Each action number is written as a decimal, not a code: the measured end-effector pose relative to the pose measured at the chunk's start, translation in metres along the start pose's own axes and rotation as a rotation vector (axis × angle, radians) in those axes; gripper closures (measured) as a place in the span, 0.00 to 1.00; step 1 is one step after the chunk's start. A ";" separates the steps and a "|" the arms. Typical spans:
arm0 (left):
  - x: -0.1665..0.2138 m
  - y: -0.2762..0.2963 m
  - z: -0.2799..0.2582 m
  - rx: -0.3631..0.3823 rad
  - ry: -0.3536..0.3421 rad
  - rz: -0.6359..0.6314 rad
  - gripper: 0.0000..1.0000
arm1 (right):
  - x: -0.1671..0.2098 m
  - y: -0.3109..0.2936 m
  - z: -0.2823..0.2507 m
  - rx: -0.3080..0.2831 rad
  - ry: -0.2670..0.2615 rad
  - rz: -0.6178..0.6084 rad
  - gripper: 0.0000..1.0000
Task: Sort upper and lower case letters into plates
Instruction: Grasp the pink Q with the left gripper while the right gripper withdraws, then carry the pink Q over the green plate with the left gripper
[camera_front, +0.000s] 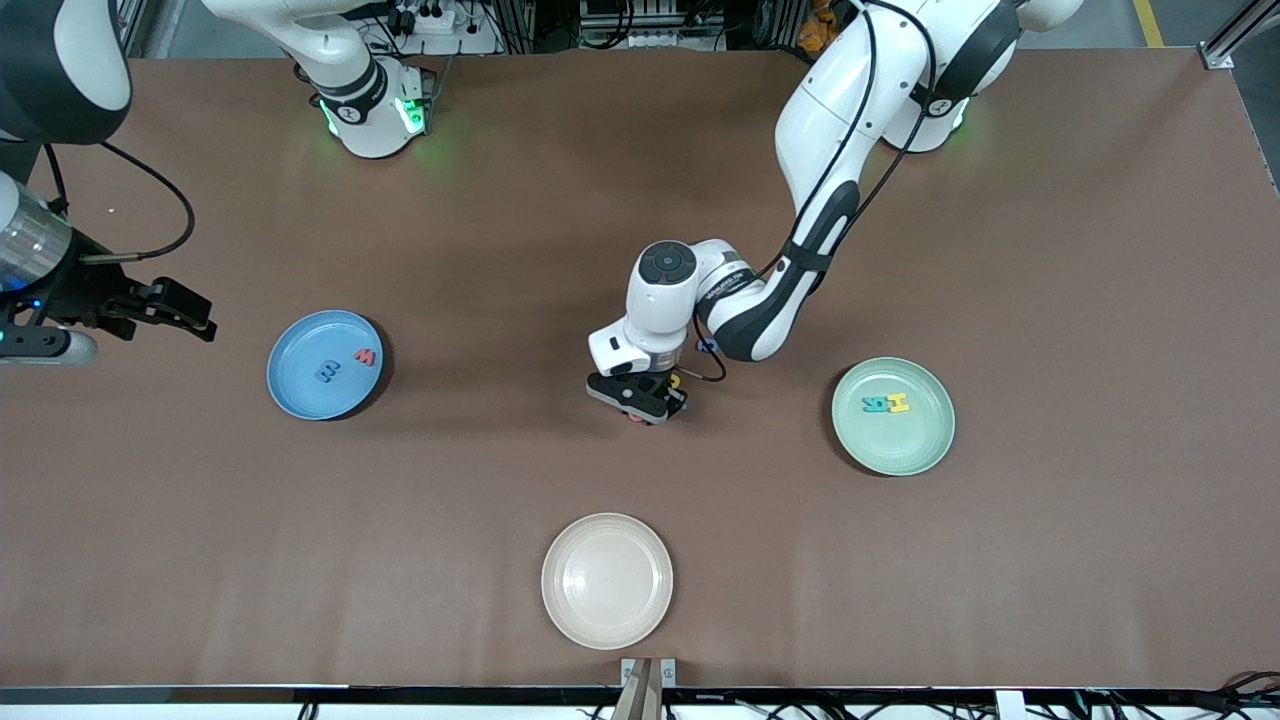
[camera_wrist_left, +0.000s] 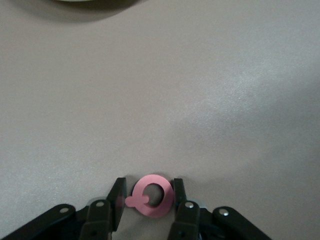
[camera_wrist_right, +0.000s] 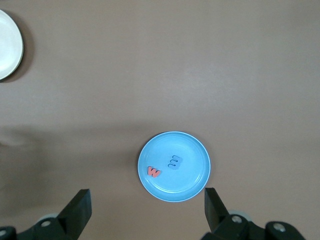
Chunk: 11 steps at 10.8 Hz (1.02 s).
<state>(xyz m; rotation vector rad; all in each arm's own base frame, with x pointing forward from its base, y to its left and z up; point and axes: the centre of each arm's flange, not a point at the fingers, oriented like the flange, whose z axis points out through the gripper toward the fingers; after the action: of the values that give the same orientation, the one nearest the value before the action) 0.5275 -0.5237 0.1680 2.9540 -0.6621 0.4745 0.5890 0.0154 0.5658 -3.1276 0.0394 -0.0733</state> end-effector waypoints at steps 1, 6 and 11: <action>0.000 0.000 0.000 0.000 0.000 0.000 0.58 | 0.000 -0.002 0.000 -0.003 0.000 -0.005 0.00; 0.002 -0.007 -0.003 0.044 -0.050 -0.007 0.58 | 0.001 0.002 0.001 -0.004 0.000 -0.003 0.00; 0.017 -0.029 -0.027 0.056 -0.129 -0.038 0.58 | 0.001 0.003 0.001 -0.004 0.000 -0.004 0.00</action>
<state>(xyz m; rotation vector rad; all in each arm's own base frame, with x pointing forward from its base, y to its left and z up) 0.5466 -0.5002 0.1986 3.0651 -0.6136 0.3060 0.5902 0.0123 0.5651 -3.1322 0.0338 -0.0728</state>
